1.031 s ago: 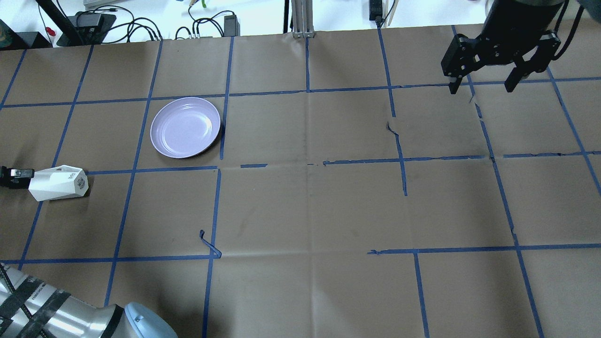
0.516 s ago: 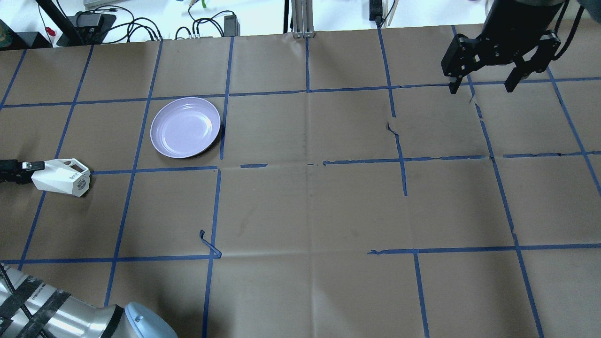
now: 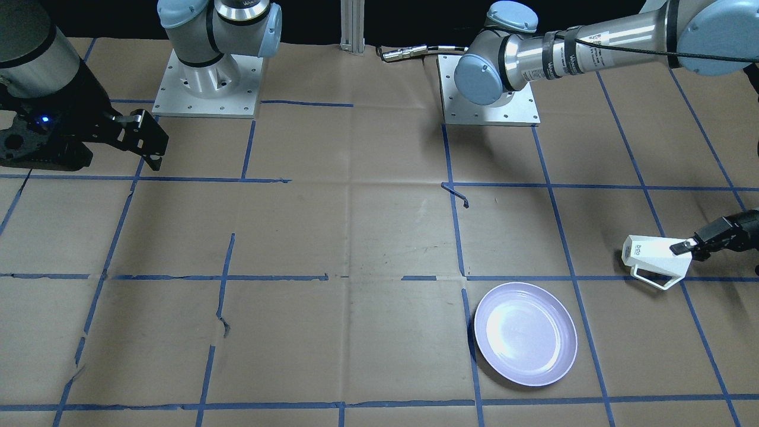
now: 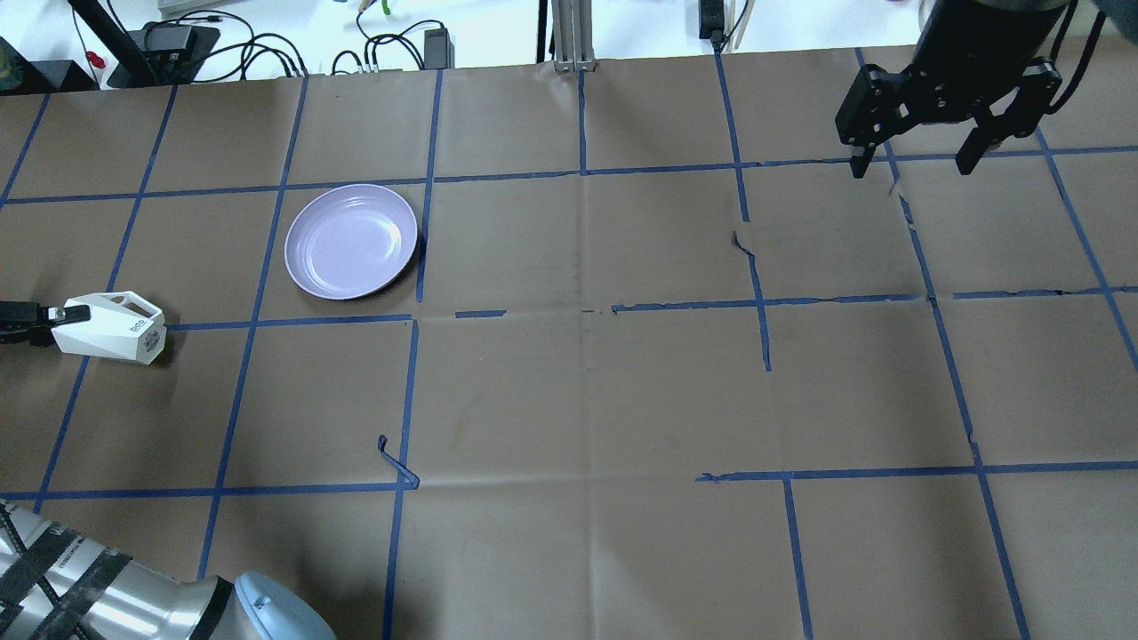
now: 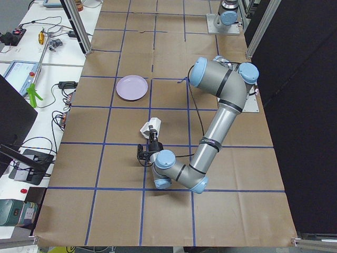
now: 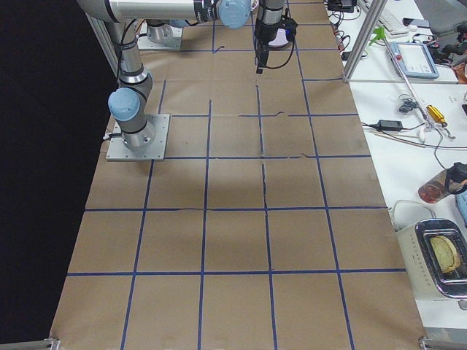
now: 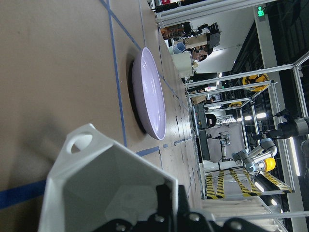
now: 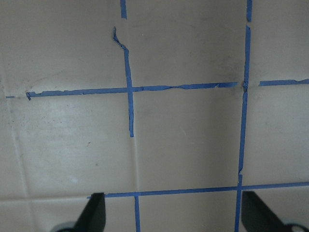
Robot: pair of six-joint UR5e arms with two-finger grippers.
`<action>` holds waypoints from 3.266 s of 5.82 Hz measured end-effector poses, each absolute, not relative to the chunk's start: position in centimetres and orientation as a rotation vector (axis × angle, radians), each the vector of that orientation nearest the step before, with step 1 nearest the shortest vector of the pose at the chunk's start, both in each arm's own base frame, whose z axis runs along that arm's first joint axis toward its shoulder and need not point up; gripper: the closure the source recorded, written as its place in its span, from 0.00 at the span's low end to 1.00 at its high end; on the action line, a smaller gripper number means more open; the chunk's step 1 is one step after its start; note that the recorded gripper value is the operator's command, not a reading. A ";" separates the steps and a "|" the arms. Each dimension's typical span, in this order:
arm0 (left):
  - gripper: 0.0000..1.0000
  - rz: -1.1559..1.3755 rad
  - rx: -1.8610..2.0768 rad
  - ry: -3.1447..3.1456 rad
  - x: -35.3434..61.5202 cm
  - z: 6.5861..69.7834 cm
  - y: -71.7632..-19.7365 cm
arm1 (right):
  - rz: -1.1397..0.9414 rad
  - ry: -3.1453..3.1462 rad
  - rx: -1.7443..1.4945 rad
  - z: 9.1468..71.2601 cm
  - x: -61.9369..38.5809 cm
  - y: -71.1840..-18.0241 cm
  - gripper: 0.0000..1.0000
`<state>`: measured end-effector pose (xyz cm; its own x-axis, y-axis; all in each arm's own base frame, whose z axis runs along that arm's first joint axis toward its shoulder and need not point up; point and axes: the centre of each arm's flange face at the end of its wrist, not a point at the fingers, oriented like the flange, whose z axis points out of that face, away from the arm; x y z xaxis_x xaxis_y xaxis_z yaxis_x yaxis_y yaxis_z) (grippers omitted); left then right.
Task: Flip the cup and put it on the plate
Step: 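Lift the cup with the left gripper and rotate it upright, then carry the upright cup over the lavender plate and lower it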
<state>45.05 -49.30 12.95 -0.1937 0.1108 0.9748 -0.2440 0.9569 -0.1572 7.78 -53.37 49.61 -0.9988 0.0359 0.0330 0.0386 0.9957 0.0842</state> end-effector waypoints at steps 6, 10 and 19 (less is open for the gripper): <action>1.00 0.246 0.345 -2.071 36.2 43.6 -50.1 | -0.132 -3.107 -0.058 49.6 7.8 -53.4 0.00; 1.00 0.113 0.373 -2.861 5.9 51.3 -61.0 | -0.132 -3.107 -0.058 49.6 7.8 -53.4 0.00; 1.00 0.661 0.275 -3.157 -6.9 27.5 -62.6 | -0.132 -3.107 -0.058 49.6 7.8 -53.4 0.00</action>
<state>-6.86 -62.58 27.50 -0.9810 -0.1850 -0.0582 -0.1462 0.9024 -0.4052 7.78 -53.37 49.61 -0.9988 0.0359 0.0330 0.0386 0.9957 0.0841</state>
